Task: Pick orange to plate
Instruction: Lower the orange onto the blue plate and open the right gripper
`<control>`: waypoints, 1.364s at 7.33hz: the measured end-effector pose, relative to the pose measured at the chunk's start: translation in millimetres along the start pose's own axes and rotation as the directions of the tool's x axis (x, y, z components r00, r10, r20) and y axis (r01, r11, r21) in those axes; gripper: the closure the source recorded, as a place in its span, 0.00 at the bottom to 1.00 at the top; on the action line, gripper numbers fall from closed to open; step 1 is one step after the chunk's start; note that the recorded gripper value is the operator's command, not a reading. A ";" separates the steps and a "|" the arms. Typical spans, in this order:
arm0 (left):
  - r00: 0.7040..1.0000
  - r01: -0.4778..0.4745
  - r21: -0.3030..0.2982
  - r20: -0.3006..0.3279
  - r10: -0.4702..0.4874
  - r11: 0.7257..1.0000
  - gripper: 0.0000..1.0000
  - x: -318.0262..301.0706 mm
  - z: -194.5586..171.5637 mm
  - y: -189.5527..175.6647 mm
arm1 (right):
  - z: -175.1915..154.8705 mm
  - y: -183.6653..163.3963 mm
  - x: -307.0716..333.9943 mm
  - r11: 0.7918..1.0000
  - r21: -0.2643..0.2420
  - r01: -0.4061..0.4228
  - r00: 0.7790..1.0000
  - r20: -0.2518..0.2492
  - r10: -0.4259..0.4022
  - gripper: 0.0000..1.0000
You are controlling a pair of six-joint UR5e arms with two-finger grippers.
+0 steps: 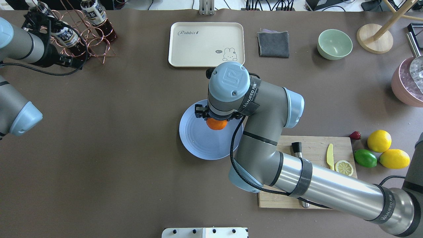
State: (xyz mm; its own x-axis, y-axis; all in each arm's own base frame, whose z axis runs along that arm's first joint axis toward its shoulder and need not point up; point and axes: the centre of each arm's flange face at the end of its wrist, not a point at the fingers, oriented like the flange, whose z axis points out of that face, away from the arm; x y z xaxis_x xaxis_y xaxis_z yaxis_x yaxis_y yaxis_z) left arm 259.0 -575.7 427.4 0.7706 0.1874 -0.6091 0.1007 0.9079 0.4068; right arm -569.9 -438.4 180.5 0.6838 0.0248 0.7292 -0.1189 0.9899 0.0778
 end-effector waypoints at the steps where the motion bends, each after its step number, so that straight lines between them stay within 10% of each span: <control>1: 1.000 0.009 -0.010 -0.001 -0.009 1.000 0.02 -6.2 0.6 0.7 | 9.5 4.5 -4.5 1.000 -0.001 0.008 1.000 -0.015 -0.008 1.00; 4: 1.000 0.018 -0.022 0.004 -0.018 1.000 0.02 -13.2 5.2 0.9 | 31.0 12.8 -13.8 0.999 0.024 0.028 0.999 -0.027 -0.027 1.00; 5: 1.000 0.018 -0.023 0.004 -0.018 1.000 0.02 -13.7 6.2 0.6 | 40.3 14.4 -16.3 0.999 0.027 0.028 1.000 -0.016 -0.027 0.73; 6: 1.000 0.019 -0.025 0.005 -0.019 1.000 0.02 -14.2 7.1 0.4 | 45.6 16.1 -18.1 0.999 0.026 0.022 1.000 -0.009 -0.022 0.01; 10: 1.000 0.010 -0.027 0.002 -0.010 1.000 0.02 -15.6 6.8 1.3 | 35.5 6.2 -14.7 0.999 0.032 -0.005 1.000 -0.009 0.005 0.00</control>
State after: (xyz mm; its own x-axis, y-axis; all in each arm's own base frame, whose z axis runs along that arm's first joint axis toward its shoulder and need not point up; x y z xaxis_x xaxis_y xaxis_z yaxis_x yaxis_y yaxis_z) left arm 251.4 -580.0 442.1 0.7710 0.1779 -0.6115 0.0910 0.9196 0.3822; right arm -606.3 -437.6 194.4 0.6893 0.0308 0.7238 -0.1447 0.9848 0.0959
